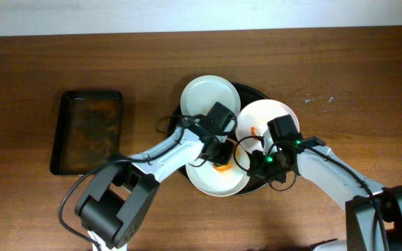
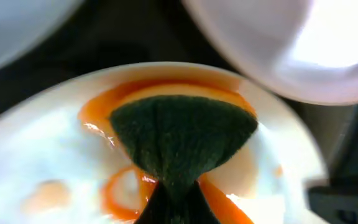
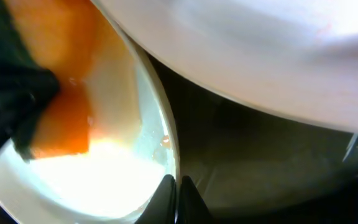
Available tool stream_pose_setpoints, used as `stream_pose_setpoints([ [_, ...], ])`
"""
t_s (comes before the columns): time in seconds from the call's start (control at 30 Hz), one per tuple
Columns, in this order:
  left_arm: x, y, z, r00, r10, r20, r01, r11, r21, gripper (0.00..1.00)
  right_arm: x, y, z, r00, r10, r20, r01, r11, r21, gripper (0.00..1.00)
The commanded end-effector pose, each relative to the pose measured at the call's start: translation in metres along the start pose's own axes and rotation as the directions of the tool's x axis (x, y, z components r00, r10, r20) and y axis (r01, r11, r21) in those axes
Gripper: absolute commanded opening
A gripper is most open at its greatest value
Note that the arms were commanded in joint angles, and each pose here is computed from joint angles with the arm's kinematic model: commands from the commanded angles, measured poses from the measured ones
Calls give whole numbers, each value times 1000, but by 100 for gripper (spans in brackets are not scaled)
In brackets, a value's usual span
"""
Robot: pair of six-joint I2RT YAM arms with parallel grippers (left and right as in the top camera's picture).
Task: Clean dirty plates on tray and stack at the side
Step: 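Scrub the front plate with the sponge in the left gripper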
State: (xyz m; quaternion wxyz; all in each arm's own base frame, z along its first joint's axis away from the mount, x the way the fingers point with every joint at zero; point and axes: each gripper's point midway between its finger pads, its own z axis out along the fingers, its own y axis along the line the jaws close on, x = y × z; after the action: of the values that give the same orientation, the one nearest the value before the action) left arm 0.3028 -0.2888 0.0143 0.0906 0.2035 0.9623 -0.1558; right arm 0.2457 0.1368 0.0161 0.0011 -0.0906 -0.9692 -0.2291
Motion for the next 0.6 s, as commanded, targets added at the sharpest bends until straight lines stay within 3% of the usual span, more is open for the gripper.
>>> stream_pose_setpoints([
  [0.0,5,74,1,996,-91,-5,87,968,-236,1,5,-7,2,1000,-9,-14,10,999,42,4],
  [0.13,-6,92,-26,996,-81,39,89,946,-312,1,5,-7,1,1000,-9,-15,10,999,42,4],
  [0.2,-17,109,-68,990,-53,130,106,890,-444,1,5,-7,1,1000,-9,-14,10,999,42,4],
  [0.4,-38,92,-134,952,-19,304,147,903,-404,1,4,-7,1,1000,-9,-14,10,999,42,4],
  [0.43,-40,91,-141,947,-19,322,154,904,-398,1,4,-7,1,1000,-10,-14,10,999,41,8],
  [0.47,-39,93,-145,945,-24,326,161,903,-399,1,4,-7,1,1000,-9,-14,10,999,41,30],
  [0.5,-36,97,-148,945,-36,324,172,900,-401,1,4,-7,1,1000,-10,-14,10,999,41,40],
  [0.57,-32,96,-146,951,-62,304,174,917,-358,1,4,-7,1,1000,-10,-14,11,999,41,45],
])
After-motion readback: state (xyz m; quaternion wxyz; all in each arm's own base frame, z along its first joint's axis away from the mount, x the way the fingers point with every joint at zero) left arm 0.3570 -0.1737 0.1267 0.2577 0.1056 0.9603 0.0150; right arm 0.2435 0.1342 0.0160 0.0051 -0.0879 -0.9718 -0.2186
